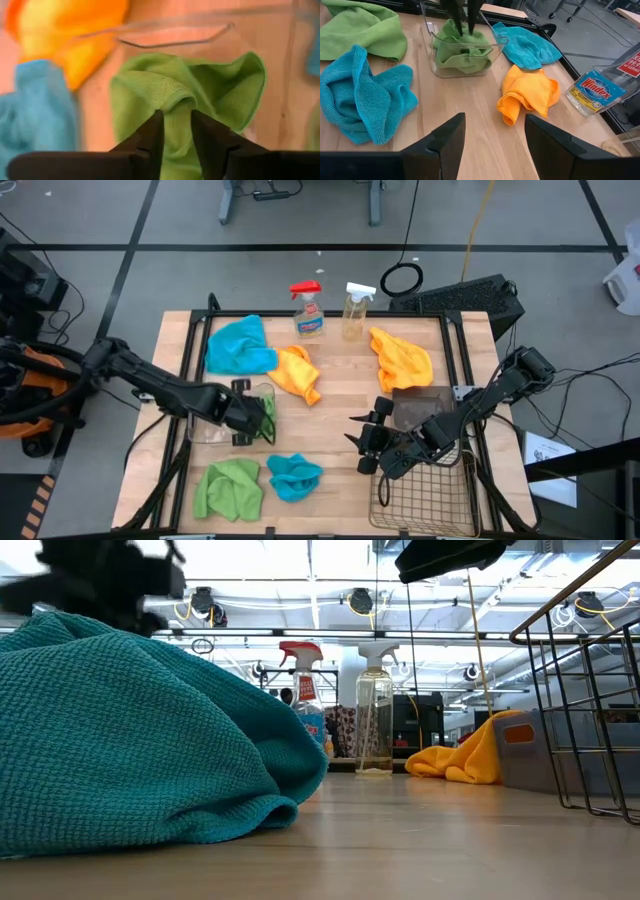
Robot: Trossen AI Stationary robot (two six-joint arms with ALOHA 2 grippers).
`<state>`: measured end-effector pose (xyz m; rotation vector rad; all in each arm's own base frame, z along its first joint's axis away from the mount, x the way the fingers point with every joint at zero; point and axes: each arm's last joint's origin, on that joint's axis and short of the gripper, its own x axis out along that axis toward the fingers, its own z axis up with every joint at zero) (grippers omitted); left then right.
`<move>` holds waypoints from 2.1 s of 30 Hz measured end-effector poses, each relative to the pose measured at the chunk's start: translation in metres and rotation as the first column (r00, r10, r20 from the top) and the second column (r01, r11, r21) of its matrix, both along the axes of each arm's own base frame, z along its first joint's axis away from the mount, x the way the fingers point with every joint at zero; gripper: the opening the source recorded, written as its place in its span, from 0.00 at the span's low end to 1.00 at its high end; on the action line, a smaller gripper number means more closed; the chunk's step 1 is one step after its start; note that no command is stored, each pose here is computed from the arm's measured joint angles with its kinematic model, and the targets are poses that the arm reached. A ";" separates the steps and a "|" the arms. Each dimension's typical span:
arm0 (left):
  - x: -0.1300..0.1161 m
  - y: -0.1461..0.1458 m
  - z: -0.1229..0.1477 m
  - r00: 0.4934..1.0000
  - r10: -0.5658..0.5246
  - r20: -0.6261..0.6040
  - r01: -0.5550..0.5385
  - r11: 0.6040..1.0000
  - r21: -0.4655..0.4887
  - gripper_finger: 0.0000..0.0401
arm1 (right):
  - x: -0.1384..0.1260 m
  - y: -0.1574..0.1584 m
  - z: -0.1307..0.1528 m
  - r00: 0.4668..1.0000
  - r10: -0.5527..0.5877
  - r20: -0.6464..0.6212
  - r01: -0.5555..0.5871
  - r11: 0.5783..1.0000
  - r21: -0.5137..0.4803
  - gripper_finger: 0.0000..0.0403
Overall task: Sort microfiber towel by color & place in baskets
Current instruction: Put the right green microfiber cloth into the transparent bin
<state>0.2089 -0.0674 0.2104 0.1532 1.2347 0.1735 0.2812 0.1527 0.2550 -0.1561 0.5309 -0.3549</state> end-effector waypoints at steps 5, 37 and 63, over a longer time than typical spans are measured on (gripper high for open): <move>-0.003 0.004 -0.032 0.995 0.032 -0.096 -0.027 0.999 0.043 0.08 | 0.000 0.000 0.000 1.000 0.000 -0.001 0.000 1.000 0.000 0.49; -0.005 0.027 0.006 0.991 -0.099 -0.094 0.078 0.976 -0.205 0.06 | 0.003 -0.006 0.000 1.000 -0.013 -0.011 0.012 1.000 -0.015 0.49; -0.001 0.051 -0.013 0.999 0.046 0.003 -0.046 0.998 -0.031 0.21 | 0.006 -0.012 -0.001 0.999 -0.030 -0.017 0.030 0.999 -0.023 0.49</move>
